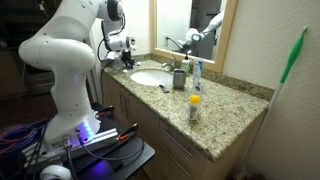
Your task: Move the blue object from the left of the sink to the right of the sink
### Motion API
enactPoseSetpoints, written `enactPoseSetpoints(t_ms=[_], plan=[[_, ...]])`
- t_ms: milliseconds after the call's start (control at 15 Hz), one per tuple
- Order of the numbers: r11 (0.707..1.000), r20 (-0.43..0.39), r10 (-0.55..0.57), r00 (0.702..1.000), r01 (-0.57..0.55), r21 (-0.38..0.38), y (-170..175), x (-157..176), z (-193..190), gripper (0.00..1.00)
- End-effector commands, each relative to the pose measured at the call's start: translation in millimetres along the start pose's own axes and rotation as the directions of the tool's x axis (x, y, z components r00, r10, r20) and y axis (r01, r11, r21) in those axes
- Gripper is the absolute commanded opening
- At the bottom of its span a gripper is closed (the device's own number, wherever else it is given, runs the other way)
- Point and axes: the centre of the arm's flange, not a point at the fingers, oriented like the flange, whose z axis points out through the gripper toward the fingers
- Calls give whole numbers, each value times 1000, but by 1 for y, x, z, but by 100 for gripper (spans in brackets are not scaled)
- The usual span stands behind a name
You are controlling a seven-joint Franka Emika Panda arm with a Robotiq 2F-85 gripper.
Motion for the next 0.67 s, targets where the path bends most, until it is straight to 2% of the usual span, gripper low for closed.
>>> enactPoseSetpoints(t_ms=[0, 200, 333, 467, 600], plan=[[1000, -1, -9, 1000, 9, 24, 0, 3, 9, 38], [999, -5, -10, 1000, 10, 34, -2, 2, 8, 19], [998, -26, 19, 999, -18, 63, -7, 2, -2, 19], [988, -75, 73, 995, -62, 143, -27, 4, -47, 19], [982, -117, 113, 987, -93, 164, -47, 13, -87, 19]])
